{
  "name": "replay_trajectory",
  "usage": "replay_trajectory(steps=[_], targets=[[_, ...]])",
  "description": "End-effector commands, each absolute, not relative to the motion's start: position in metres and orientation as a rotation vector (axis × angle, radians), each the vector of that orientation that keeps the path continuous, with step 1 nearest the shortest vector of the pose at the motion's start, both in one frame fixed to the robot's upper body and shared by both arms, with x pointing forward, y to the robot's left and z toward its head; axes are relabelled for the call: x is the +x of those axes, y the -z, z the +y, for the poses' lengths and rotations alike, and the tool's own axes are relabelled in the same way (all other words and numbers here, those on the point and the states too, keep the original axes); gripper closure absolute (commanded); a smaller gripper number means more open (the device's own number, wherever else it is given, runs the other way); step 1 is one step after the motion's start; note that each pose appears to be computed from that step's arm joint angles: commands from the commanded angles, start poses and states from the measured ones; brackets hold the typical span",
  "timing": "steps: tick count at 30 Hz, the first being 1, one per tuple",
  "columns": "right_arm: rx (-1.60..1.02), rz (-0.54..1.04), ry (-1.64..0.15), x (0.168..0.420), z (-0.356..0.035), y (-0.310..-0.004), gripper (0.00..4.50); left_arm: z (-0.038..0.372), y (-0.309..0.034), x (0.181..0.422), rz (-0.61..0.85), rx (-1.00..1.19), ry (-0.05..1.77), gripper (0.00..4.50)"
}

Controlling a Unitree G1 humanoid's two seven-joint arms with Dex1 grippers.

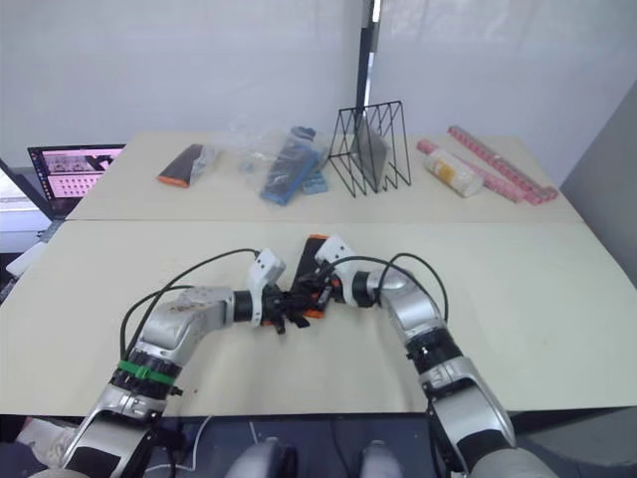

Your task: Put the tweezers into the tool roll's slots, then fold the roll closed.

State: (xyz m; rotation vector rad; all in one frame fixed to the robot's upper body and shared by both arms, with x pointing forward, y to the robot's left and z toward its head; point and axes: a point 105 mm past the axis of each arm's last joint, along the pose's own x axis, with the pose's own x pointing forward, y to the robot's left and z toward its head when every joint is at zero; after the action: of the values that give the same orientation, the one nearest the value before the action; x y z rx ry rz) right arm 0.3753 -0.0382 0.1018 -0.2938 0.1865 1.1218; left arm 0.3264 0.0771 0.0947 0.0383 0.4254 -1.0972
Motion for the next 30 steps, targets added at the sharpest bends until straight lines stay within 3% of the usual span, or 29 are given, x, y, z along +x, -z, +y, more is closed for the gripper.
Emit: replay_trajectory(steps=[1,5,10,16,22,30], targets=[[-0.322,0.287,-1.075,0.376,-0.059,-0.076,4.5,0.096,-0.084,0.316,0.498,0.005,1.052,1.97],[-0.319,0.292,-1.078,0.375,-0.061,-0.074,4.5,0.11,-0.108,0.315,0.393,0.004,1.037,0.62],[-0.295,0.291,-1.105,0.371,-0.059,-0.074,4.5,0.115,-0.137,0.324,0.261,-0.001,1.029,0.62],[-0.264,0.284,-1.106,0.37,-0.057,-0.077,4.5,0.096,-0.141,0.331,0.201,0.015,1.076,2.44],[-0.245,0.277,-1.085,0.369,-0.059,-0.082,4.5,0.074,-0.111,0.343,0.256,0.154,1.091,4.44],[-0.18,0.286,-1.072,0.364,-0.059,-0.082,4.5,0.046,-0.091,0.345,0.252,0.163,1.146,4.48]])
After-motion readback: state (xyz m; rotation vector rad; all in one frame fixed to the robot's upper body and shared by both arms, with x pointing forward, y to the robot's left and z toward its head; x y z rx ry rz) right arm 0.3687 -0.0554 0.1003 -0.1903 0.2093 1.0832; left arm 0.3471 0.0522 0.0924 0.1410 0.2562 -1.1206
